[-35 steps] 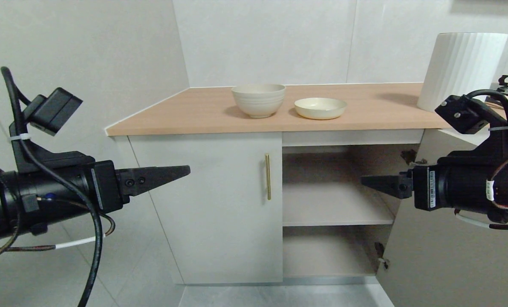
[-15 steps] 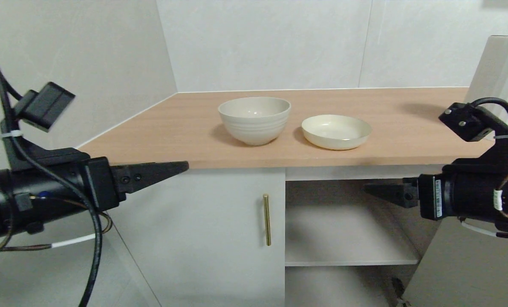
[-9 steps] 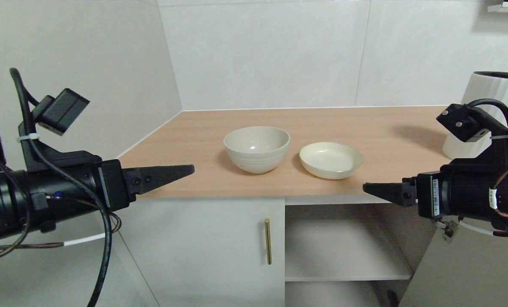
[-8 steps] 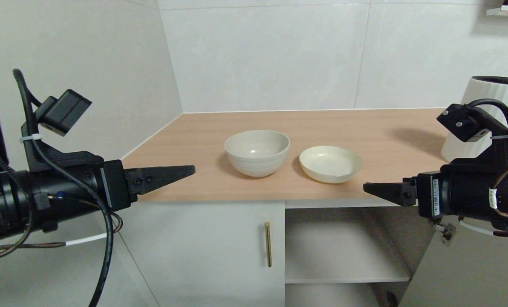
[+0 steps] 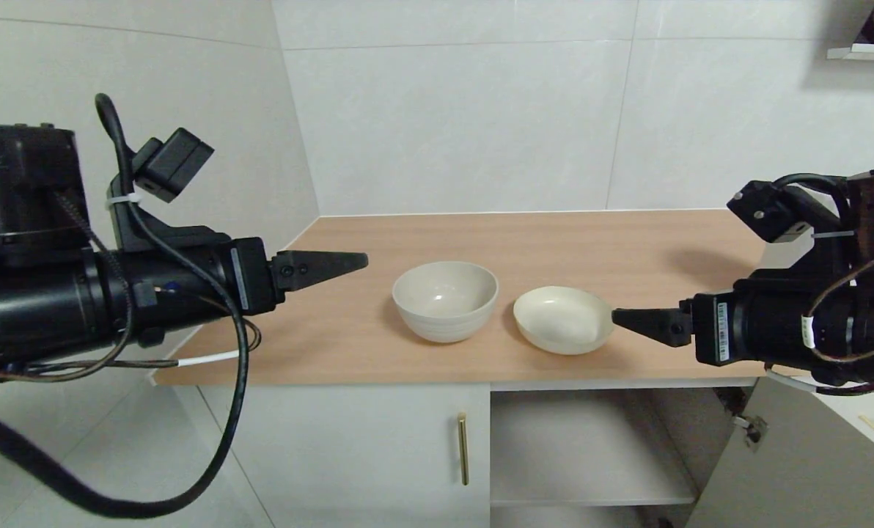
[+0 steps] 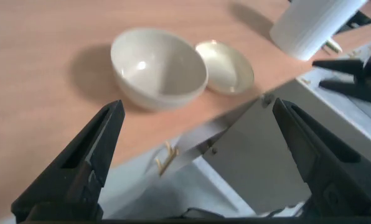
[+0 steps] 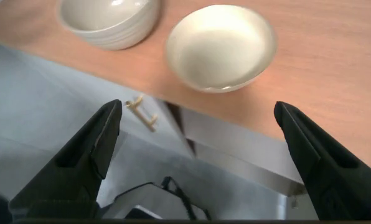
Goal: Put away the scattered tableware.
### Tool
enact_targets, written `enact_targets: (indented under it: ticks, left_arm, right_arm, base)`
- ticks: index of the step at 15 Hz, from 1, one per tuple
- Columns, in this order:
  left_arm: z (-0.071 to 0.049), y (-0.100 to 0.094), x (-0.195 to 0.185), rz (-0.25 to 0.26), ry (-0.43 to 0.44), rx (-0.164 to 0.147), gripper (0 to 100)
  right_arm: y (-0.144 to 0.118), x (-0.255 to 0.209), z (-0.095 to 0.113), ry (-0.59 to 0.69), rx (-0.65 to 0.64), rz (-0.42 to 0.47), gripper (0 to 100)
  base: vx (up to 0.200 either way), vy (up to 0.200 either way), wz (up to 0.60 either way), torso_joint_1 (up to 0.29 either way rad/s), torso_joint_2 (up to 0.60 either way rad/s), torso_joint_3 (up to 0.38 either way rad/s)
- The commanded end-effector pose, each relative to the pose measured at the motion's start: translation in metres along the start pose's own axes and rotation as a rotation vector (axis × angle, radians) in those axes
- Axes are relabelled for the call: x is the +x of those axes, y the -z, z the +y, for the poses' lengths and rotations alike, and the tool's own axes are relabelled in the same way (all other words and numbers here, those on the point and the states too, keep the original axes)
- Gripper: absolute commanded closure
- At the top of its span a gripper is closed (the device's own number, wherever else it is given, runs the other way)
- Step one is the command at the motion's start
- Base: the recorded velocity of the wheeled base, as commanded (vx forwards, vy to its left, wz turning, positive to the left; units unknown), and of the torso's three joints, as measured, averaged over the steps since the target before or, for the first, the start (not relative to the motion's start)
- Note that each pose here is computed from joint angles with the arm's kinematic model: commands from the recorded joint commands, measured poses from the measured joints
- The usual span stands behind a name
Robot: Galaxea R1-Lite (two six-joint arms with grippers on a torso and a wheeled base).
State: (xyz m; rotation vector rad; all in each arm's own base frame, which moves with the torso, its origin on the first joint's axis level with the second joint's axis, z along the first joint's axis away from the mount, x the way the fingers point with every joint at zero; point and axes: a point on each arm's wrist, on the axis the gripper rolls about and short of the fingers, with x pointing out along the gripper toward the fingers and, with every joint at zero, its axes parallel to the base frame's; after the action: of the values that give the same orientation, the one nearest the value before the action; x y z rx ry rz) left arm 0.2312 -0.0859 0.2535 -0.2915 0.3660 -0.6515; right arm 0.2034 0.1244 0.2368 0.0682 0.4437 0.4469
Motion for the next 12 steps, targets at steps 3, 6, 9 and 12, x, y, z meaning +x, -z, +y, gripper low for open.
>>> enact_targets:
  ticks: [3,6,9,12]
  left_arm:
    - [0.006,-0.001,0.019,0.056,-0.026,-0.066,0]
    - [0.005,0.0,0.016,0.124,-0.048,-0.093,0]
    - [0.0,-0.007,0.044,0.194,-0.174,-0.291,0]
    - [0.004,0.008,0.096,0.198,-0.374,-0.346,0]
  right_arm:
    - [-0.004,0.037,-0.001,0.112,-0.004,0.036,0]
    - [-0.011,0.045,0.0,0.145,0.065,0.077,0]
    - [-0.016,0.066,-0.006,0.192,0.179,0.101,0]
    - [-0.011,0.08,-0.016,0.247,0.198,0.116,0]
  base:
    - [0.0,0.0,0.0,0.011,-0.02,-0.007]
    - [0.0,0.0,0.0,0.0,0.0,0.0]
    - [0.0,0.0,0.0,0.0,0.0,0.0]
    - [0.0,0.0,0.0,0.0,0.0,0.0]
